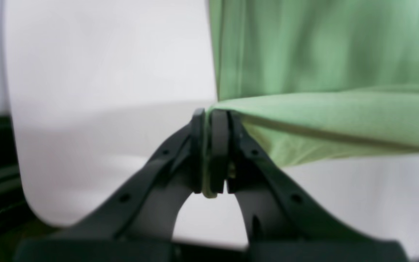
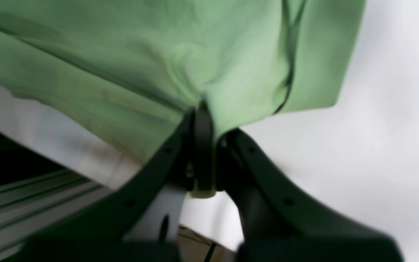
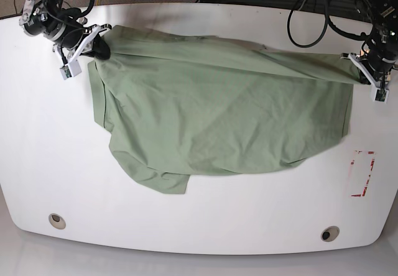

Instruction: Layout the t-shirt on the table in an organized manner, then fold the t-shirt properly

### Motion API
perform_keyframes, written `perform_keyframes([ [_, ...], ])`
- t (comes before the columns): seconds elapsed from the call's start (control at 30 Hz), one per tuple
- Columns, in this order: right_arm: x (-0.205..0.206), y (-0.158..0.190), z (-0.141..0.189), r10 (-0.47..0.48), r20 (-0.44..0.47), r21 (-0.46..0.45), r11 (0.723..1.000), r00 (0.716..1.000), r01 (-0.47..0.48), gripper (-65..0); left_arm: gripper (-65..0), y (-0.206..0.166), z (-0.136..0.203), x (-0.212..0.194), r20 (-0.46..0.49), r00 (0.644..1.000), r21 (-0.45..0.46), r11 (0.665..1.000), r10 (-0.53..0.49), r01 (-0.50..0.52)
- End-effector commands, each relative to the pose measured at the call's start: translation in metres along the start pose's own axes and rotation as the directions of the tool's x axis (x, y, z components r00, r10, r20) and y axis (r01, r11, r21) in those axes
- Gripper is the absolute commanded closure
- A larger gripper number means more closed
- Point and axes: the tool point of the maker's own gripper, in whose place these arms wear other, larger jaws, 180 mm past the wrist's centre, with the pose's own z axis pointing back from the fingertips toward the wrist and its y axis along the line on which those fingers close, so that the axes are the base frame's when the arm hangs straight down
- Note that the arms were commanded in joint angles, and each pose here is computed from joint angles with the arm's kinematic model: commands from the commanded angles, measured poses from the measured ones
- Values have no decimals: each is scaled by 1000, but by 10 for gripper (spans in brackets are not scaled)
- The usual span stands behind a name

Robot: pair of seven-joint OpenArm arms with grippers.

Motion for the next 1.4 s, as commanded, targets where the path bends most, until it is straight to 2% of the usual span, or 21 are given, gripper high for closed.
perform_keyframes([
  [0.0,7,-8,1,-9,23,-9,1000,1000,9,0,0,4,2,24,68,998,13,1000,-8,7],
  [0.2,12,-23,-11,-63,32,-6,998,997,64,0,0,-5,-6,43,100,995,-19,1000,-17,19],
  [0.4,19,-33,-19,-100,47,-1,995,994,100,0,0,-7,-21,43,83,996,-54,998,16,-11],
  [0.57,25,-33,-20,-94,58,1,996,994,94,0,0,-2,-29,37,54,998,-64,998,21,-17],
  [0.8,25,-31,-19,-94,61,6,996,994,93,0,0,1,-29,40,60,998,-59,998,23,-20],
  [1.1,65,-24,5,28,165,-39,999,986,-22,0,0,15,3,91,209,977,33,999,-38,32],
  [1.37,142,-19,20,131,334,-73,991,933,-113,0,0,29,37,163,396,916,108,994,-70,29],
])
